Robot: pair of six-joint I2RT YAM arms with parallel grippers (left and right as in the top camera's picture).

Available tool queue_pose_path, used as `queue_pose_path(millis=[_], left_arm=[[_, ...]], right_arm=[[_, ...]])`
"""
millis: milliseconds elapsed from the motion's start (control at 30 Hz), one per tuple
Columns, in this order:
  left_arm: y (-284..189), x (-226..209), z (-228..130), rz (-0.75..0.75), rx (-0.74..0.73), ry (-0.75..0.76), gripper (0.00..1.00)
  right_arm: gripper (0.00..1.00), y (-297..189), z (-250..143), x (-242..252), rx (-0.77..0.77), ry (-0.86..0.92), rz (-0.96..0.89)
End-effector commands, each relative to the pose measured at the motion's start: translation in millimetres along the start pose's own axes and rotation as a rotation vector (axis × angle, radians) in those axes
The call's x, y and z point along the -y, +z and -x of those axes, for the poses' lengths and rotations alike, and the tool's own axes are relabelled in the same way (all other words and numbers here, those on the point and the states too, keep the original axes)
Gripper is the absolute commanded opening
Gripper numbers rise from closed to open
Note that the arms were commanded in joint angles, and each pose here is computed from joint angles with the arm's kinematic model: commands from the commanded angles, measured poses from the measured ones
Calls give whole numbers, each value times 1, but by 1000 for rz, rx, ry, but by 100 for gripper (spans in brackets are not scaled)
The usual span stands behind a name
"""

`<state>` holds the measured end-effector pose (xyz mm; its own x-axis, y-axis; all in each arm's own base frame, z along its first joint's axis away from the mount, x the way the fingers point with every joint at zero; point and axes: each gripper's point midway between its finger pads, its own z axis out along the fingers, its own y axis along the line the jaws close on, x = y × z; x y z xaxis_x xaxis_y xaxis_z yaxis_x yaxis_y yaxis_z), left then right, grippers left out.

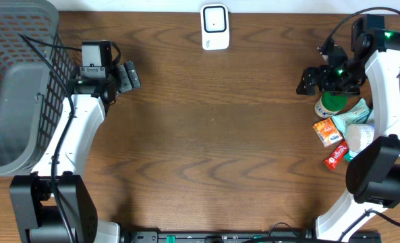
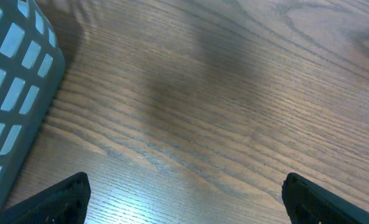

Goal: Scan the item barcode

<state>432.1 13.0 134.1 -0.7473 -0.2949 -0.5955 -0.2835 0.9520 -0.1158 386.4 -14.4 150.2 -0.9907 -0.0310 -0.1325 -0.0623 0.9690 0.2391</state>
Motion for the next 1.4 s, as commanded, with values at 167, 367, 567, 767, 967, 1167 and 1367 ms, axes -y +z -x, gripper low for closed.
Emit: queue_pose_path(millis=[167,367,567,767,967,1167,1367], left_arm=[[7,-5,-6,18,-19,-7,98],[7,-5,-6,18,-19,-7,98],[7,-5,-6,18,-19,-7,98],[7,-5,-6,18,-19,-7,98],[7,-5,-6,18,-19,-7,98],[7,-5,-6,18,-19,-7,98],[7,-5,-6,18,-19,-7,98]], right_arm=[[99,-1,4,-2,7,-29,-9],[99,-1,4,-1,7,-28,-9],[99,-1,4,-2,7,-29,-9],[99,-1,4,-2,7,-29,-10],[99,-1,4,-2,7,-29,-10],[99,-8,3,8,18,-47,-68],[99,-46,2,1,117,-73,-107]])
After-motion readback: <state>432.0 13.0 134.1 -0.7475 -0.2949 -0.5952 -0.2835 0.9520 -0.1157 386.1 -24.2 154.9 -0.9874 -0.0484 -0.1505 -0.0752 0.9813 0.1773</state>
